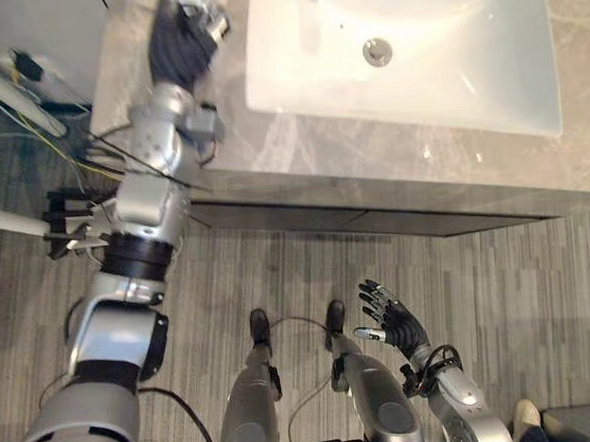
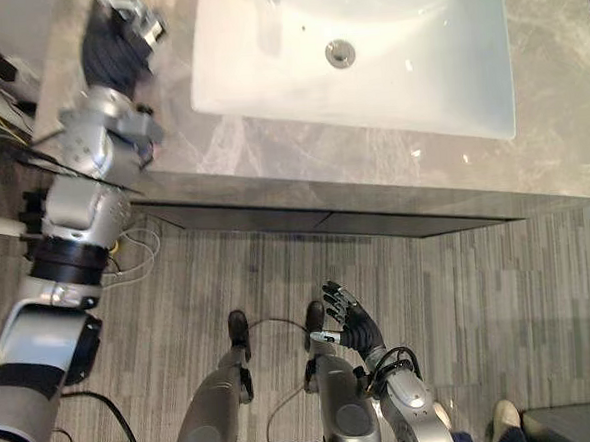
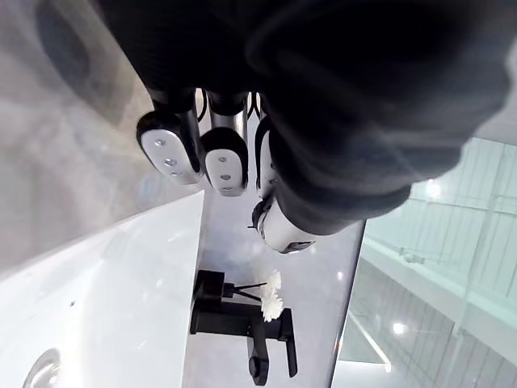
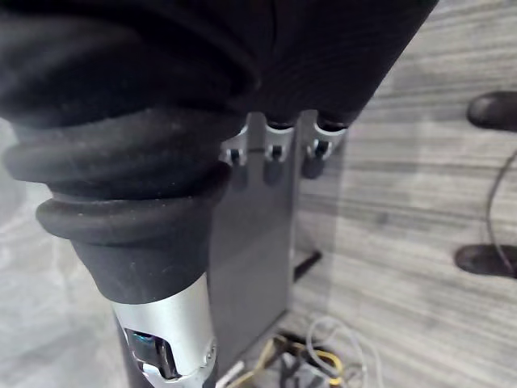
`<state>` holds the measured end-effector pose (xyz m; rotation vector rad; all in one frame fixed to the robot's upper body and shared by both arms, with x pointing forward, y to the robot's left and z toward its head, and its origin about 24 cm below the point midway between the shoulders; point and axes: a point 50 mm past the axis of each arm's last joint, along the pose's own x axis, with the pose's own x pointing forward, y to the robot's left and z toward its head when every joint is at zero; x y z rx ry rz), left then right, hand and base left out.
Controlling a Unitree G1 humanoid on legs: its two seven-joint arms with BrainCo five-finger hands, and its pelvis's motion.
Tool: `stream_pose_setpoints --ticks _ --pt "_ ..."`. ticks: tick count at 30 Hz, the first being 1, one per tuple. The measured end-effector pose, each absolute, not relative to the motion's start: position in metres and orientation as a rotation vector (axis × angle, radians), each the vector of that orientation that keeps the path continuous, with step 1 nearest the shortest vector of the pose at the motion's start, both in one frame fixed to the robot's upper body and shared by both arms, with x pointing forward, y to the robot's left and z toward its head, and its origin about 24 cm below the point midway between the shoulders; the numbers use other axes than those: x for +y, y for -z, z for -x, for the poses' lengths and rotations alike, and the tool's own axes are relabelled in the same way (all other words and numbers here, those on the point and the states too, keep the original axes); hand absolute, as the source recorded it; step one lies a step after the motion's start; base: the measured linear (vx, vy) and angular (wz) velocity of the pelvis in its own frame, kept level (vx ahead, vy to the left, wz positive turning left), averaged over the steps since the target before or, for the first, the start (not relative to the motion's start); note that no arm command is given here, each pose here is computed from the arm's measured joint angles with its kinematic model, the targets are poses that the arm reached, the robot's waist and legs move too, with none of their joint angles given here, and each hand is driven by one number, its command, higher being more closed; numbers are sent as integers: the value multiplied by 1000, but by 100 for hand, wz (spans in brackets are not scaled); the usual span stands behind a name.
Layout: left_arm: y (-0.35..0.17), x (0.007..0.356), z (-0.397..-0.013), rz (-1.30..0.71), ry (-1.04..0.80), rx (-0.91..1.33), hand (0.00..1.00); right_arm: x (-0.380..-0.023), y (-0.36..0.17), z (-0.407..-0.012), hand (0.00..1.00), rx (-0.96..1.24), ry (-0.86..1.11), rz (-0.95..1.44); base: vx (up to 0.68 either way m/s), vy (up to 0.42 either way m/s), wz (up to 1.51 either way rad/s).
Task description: Organize washtable
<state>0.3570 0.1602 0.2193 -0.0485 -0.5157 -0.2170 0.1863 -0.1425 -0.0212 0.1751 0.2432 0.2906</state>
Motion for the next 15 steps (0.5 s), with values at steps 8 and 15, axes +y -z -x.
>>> stream_pose_setpoints --ticks 8,15 --pt "-171 176 -331 99 225 -421 100 -148 41 -164 0 352 -267 -194 46 8 7" --pt "-154 197 -324 121 139 -372 100 -154 53 -151 0 428 -230 -198 13 6 10"
